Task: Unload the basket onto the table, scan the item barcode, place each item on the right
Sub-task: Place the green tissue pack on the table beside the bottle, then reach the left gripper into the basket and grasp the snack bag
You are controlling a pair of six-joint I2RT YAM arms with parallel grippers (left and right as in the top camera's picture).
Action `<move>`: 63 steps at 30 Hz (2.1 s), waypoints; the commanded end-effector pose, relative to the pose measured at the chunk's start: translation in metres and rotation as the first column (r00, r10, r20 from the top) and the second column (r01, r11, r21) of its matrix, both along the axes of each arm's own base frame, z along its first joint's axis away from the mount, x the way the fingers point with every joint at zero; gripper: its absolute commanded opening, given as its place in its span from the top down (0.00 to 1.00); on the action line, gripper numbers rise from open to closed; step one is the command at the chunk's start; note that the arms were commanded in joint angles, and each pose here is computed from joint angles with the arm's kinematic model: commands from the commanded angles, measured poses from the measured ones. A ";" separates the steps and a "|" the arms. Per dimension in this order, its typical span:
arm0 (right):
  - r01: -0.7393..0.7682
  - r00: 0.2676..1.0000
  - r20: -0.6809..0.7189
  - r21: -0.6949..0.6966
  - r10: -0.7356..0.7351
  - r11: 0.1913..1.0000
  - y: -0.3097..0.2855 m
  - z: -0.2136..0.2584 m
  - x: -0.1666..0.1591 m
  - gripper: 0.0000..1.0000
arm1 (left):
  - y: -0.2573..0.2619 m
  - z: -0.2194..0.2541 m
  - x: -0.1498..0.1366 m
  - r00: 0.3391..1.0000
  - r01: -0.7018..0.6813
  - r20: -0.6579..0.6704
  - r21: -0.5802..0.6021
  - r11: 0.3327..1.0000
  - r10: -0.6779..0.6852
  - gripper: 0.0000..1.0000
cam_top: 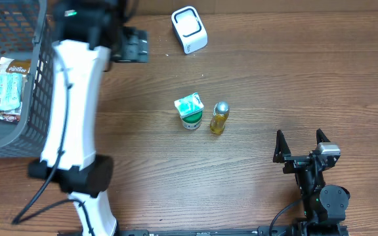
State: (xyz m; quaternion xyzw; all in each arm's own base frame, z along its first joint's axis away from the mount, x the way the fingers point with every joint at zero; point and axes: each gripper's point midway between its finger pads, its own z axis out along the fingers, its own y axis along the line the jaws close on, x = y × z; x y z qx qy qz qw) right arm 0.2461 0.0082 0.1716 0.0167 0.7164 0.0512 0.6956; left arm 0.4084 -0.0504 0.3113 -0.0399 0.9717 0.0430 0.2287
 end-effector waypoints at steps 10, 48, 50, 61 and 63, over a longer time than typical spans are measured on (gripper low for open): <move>0.008 1.000 0.004 -0.004 -0.008 1.000 -0.001 -0.002 0.000 0.00 | 0.154 0.099 -0.070 0.915 -0.326 0.268 0.050 0.944 0.302 0.00; 0.009 1.000 0.004 -0.004 -0.009 1.000 -0.001 -0.002 0.000 0.00 | 0.356 -0.148 -0.019 0.887 -0.354 -0.266 0.134 0.926 0.377 0.00; 0.009 1.000 0.004 -0.004 -0.009 1.000 -0.001 -0.002 0.000 0.00 | 0.356 -0.167 -0.013 0.895 -0.319 -0.292 0.110 0.941 0.338 0.00; 0.009 1.000 0.004 -0.004 -0.009 1.000 -0.001 -0.002 0.000 0.00 | 0.360 -0.235 -0.001 0.888 -0.255 -0.379 0.069 0.964 0.262 0.01; 0.009 1.000 0.004 -0.004 -0.009 1.000 -0.001 -0.002 0.000 0.00 | 0.361 -0.239 0.001 0.888 -0.255 -0.378 0.070 0.964 0.262 0.00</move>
